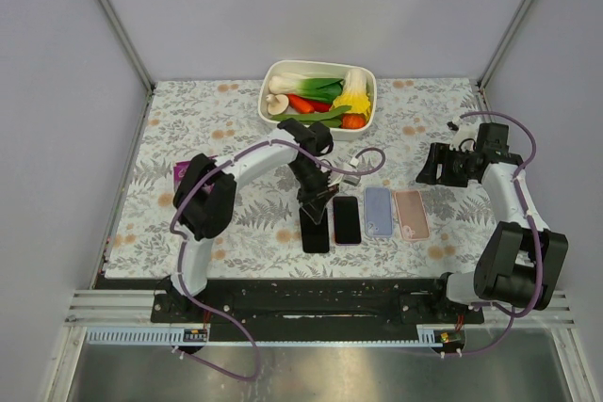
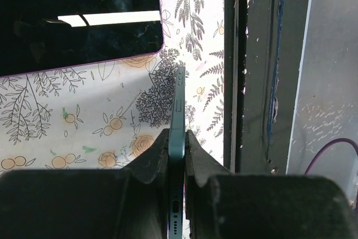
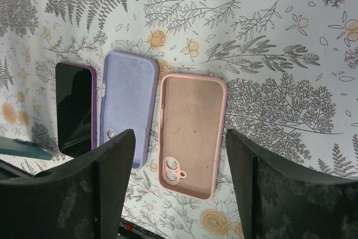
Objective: Take the phone out of the phone case
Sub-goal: Place the phone case at the center of the board, then place the phone at the center of the board.
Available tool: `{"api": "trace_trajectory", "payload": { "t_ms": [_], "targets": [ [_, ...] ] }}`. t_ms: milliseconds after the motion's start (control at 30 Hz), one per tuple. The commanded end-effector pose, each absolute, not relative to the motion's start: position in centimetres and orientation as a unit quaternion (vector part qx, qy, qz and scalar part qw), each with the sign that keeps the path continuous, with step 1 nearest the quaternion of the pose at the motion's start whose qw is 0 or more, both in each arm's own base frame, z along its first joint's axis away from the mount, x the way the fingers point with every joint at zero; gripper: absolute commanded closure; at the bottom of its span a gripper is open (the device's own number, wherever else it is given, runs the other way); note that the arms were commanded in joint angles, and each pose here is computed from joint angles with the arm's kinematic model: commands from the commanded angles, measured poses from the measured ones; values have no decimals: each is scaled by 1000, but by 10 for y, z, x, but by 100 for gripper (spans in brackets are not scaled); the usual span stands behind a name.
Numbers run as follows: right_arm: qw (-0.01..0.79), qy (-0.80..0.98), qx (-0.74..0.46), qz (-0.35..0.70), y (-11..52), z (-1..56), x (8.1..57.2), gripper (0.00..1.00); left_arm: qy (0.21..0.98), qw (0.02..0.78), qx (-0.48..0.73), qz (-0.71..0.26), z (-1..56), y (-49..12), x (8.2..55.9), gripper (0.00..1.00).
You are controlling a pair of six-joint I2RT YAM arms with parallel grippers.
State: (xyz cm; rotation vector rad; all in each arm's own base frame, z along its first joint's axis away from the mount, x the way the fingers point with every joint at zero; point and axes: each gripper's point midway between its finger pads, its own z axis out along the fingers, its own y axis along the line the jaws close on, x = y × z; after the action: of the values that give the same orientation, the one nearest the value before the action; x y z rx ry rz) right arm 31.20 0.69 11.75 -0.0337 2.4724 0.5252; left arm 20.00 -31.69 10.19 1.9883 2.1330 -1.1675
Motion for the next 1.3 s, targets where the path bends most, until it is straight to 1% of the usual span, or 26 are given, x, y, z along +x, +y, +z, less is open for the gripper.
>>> {"api": "trace_trajectory", "payload": {
  "t_ms": [0,100,167,633,733,933,1267],
  "targets": [
    [313,925,-21,212,11,126,312,25,681,18,634,-366,93,-325,216,86],
    [311,924,-21,221,14,125,311,25,689,14,630,-358,85,-326,221,80],
    [309,924,-20,226,16,124,310,25,691,12,630,-353,79,-327,225,78],
    [291,924,-19,248,23,117,304,25,715,1,617,-329,43,-326,259,77],
    [291,923,-21,251,24,118,303,25,720,0,616,-319,36,-328,266,74],
    [282,919,-23,275,32,115,298,25,736,-8,608,-298,20,-329,277,73],
    [284,914,-28,287,36,118,297,25,746,16,610,-265,4,-329,295,68]
  ]
}}
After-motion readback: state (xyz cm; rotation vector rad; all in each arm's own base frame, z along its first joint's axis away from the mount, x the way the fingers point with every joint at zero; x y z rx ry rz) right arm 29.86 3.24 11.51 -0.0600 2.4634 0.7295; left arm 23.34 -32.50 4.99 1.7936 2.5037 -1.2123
